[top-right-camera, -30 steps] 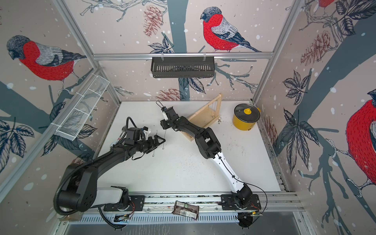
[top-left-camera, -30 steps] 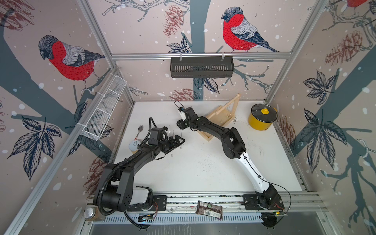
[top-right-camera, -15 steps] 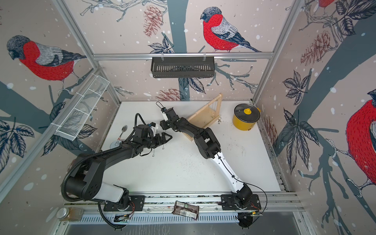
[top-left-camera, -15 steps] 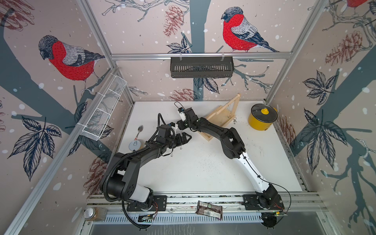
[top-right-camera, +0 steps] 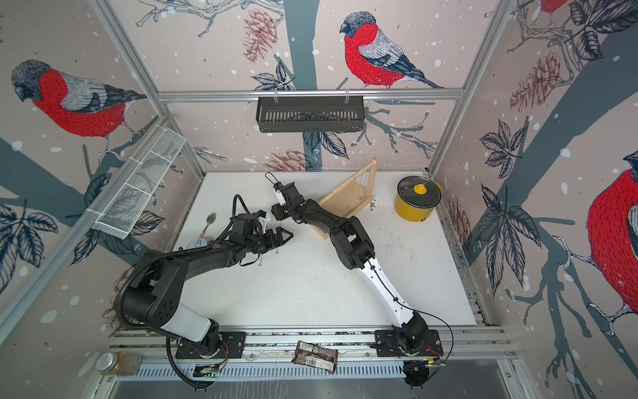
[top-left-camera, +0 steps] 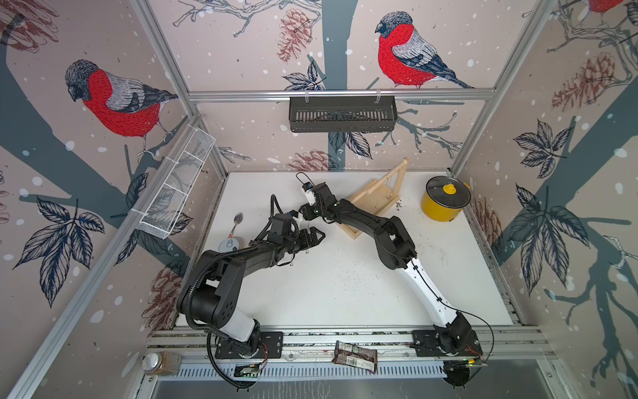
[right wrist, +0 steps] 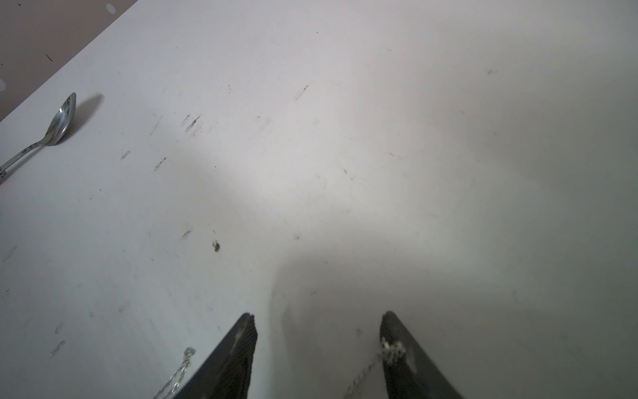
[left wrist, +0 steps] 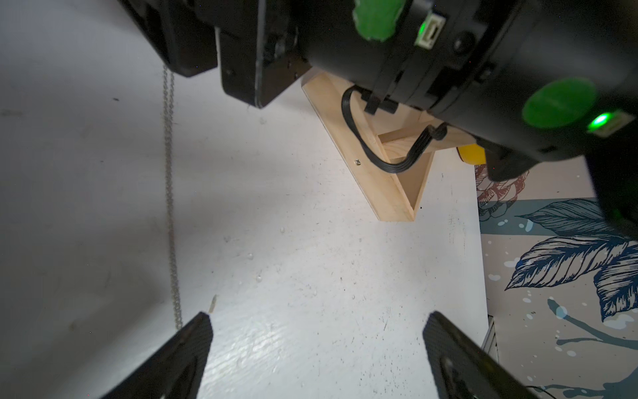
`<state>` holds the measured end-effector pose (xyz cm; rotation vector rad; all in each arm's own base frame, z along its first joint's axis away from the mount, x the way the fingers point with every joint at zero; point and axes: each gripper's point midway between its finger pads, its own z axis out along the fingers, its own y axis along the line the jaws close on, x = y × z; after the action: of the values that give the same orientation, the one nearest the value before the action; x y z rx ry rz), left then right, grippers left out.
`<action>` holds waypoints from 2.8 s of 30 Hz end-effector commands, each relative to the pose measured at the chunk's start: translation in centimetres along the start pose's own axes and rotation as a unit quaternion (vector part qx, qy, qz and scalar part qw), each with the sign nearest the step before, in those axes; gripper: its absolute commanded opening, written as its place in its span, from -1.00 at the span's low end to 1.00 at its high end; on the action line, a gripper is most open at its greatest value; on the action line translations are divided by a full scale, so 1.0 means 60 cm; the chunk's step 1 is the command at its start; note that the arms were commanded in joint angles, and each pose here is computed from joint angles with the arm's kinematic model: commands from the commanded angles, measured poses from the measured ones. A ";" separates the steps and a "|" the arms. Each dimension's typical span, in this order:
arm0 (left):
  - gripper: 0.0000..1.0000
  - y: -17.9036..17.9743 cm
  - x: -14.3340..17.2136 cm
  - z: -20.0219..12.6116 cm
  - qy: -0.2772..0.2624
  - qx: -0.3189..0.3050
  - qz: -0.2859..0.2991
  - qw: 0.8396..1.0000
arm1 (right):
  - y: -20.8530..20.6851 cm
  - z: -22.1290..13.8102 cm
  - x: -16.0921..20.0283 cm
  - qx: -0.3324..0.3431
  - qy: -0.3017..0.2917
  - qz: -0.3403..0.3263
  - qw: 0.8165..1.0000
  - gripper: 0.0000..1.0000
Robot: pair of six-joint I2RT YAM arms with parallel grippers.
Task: Take the necklace off the jewelry display stand
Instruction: Place the necklace at the center of the board, then adjust the necklace at the center of the board.
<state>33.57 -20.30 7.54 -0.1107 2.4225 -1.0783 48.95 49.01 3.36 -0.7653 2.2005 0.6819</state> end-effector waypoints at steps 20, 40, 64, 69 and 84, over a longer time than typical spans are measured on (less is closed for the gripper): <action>0.93 0.016 0.024 0.010 0.011 0.000 -0.002 1.000 | -0.002 -0.003 0.022 0.002 0.024 0.010 1.000 0.19; 0.93 0.027 0.042 0.003 0.017 -0.008 -0.011 1.000 | 0.000 -0.009 0.015 0.003 0.023 0.010 1.000 0.21; 0.93 -0.005 0.021 0.006 0.012 0.012 0.002 1.000 | 0.012 -0.015 0.009 -0.006 0.020 0.010 1.000 0.23; 0.93 0.001 0.034 0.019 0.022 0.008 0.000 1.000 | 0.013 -0.017 0.008 -0.006 0.020 0.009 1.000 0.24; 0.92 0.028 0.063 0.011 0.034 -0.017 -0.010 0.999 | 0.015 -0.033 -0.004 -0.005 0.025 0.010 1.000 0.30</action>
<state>31.38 -20.96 5.16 -0.0842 2.4692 -1.0864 47.71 48.39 3.84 -0.7814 2.2536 0.6788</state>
